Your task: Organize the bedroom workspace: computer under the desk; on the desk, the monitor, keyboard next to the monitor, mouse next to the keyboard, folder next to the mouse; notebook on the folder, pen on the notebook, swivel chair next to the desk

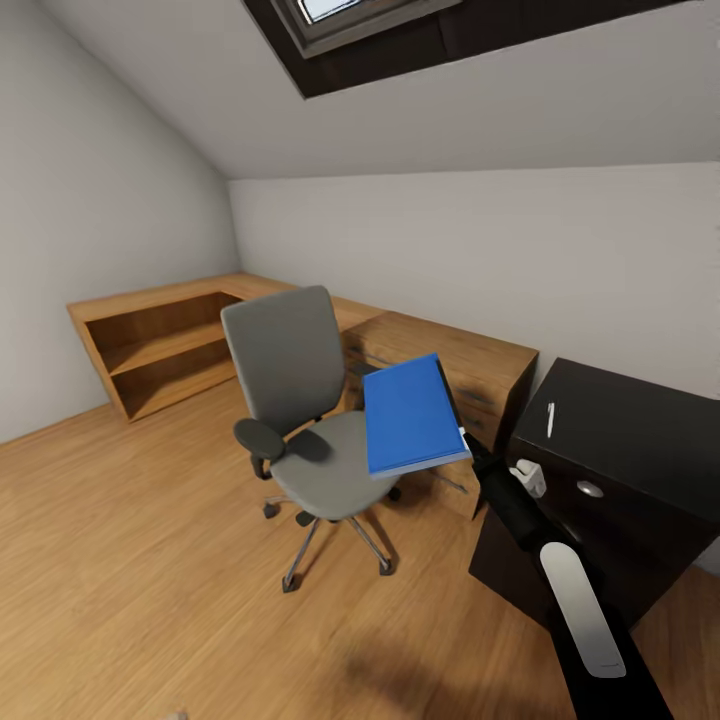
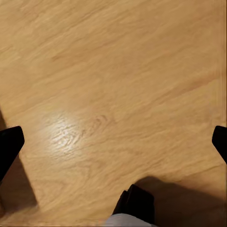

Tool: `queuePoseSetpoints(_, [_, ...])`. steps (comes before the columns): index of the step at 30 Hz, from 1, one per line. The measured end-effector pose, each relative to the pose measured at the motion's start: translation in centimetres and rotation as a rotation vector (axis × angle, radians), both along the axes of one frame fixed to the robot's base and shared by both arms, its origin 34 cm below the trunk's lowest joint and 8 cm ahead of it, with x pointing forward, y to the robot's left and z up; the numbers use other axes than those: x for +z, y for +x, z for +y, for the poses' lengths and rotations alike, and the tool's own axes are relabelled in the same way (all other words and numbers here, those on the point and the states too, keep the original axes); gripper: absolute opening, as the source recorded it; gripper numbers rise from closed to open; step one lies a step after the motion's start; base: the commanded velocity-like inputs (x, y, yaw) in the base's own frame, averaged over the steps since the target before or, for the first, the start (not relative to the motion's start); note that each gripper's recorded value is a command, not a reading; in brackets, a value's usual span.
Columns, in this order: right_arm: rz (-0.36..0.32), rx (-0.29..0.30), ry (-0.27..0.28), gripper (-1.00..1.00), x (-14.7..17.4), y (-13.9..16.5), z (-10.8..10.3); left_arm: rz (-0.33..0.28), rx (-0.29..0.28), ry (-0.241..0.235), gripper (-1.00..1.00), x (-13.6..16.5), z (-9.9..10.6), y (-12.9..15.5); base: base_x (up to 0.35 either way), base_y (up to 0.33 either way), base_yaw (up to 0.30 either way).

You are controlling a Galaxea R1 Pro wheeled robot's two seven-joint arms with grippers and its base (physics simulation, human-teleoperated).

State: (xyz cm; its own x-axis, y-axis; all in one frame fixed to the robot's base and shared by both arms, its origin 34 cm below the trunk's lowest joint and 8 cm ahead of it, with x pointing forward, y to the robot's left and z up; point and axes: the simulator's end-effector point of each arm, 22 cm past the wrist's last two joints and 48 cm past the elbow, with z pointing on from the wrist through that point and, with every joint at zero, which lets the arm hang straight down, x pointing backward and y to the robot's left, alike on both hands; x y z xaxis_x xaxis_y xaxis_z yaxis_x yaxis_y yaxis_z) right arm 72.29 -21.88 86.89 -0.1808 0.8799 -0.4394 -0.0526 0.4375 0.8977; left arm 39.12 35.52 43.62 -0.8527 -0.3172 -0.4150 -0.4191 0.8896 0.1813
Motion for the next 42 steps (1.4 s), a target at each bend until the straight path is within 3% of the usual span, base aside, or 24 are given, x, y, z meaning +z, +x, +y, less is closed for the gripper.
queuePoseSetpoints(6, [0.007,0.002,0.001,-1.0,0.7,0.0,0.0,0.067,-0.081,-0.02,1.0,-1.2,-1.2,-2.9,-0.001,0.0,-0.019])
queuePoseSetpoints(10, [0.01,0.003,0.001,-1.0,1.3,0.0,0.1,0.079,-0.092,-0.016,1.0,-0.7,-1.2,-3.3,0.0,0.0,-0.001])
queuePoseSetpoints(16, [0.011,0.0,0.003,-1.0,2.4,0.1,-0.1,0.085,-0.095,-0.033,1.0,0.0,-2.8,-3.7,0.0,0.0,0.0])
queuePoseSetpoints(21, [0.012,-0.041,0.012,-1.0,3.3,0.3,-2.0,0.084,-0.096,-0.043,1.0,0.8,-3.7,-3.6,0.0,0.0,-0.079])
queuePoseSetpoints(26, [0.014,-0.083,0.069,-1.0,4.2,0.3,-4.2,0.085,-0.097,-0.048,1.0,1.6,-4.0,-3.6,0.0,0.0,-0.204])
queuePoseSetpoints(36, [0.026,-0.096,0.105,-1.0,5.5,0.5,-4.7,0.088,-0.105,-0.06,1.0,3.2,-5.1,-3.6,0.0,0.0,-0.239])
queuePoseSetpoints(42, [0.042,-0.179,0.116,-1.0,5.8,0.5,-7.3,0.06,-0.165,-0.057,1.0,4.3,-6.6,-3.3,0.0,0.0,-0.245])
